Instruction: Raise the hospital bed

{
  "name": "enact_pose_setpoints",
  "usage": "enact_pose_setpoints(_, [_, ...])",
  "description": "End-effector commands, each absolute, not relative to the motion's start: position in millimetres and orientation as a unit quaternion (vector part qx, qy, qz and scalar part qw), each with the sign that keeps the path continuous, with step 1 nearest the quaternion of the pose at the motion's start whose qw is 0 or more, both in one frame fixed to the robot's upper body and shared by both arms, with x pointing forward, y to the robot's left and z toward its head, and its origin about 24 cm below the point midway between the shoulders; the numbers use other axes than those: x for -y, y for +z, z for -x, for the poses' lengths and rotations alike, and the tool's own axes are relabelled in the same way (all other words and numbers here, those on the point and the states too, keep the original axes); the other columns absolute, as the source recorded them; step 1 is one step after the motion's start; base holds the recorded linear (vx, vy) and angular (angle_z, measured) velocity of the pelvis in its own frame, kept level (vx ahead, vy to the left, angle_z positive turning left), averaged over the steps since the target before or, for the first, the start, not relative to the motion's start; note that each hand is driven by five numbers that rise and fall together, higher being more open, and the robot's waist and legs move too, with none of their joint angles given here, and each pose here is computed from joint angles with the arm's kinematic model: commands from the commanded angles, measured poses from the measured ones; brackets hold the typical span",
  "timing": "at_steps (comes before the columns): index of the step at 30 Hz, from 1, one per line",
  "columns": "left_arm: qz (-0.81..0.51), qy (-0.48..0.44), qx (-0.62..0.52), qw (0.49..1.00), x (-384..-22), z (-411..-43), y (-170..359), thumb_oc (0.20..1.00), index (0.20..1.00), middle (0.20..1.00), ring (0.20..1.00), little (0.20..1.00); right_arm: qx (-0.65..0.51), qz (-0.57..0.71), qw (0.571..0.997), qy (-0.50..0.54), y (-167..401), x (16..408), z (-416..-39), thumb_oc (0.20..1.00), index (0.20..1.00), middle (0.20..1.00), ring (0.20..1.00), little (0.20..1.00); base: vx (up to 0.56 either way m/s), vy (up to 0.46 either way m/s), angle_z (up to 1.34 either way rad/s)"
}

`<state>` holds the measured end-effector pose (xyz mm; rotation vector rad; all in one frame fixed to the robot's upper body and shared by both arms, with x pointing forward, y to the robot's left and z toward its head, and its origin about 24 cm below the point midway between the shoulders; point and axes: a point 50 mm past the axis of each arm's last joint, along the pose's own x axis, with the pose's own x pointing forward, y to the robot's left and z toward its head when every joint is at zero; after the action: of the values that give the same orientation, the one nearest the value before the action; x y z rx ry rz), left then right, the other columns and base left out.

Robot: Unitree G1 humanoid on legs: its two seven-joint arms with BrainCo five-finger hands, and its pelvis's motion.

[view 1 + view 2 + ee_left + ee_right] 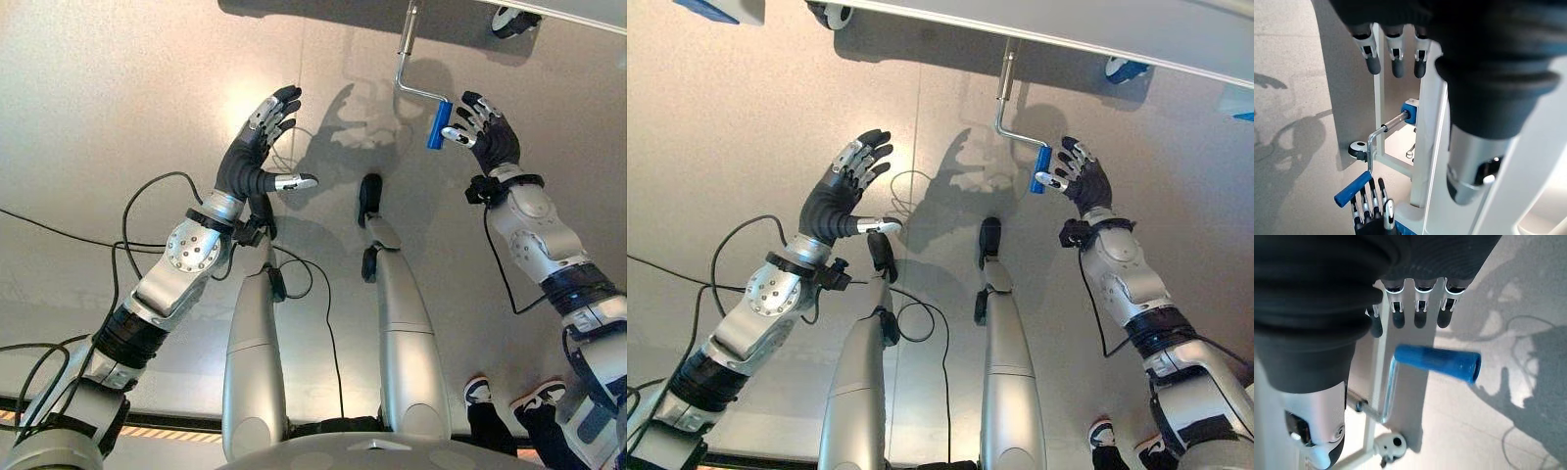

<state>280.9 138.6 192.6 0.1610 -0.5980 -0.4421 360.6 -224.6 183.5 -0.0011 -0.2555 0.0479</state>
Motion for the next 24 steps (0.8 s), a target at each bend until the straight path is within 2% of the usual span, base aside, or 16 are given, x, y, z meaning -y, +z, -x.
enact_pose_setpoints(1, [-0.054, -0.259, 0.339, 0.903, -127.3, -258.1, 207.4, 1.000, 1.000, 1.000, 1.000, 1.000, 0.128, -0.009, 0.991, 0.020, 192.3, 226.6, -368.7, 1.000, 1.000, 1.000, 1.000, 1.000, 0.00, 0.000, 0.00])
enact_pose_setpoints(9, [-0.026, -0.259, 0.341, 0.903, -121.2, -258.8, 208.5, 1.000, 1.000, 1.000, 1.000, 1.000, 0.073, 0.017, 0.997, -0.029, 184.7, 218.2, -397.1, 1.000, 1.000, 1.000, 1.000, 1.000, 0.00, 0.000, 0.00])
enact_pose_setpoints(24, [-0.008, -0.250, 0.348, 0.904, -116.8, -261.9, 210.7, 1.000, 1.000, 1.000, 1.000, 1.000, 0.002, 0.004, 0.997, -0.072, 155.1, 221.0, -405.7, 1.000, 1.000, 1.000, 1.000, 1.000, 0.00, 0.000, 0.00])
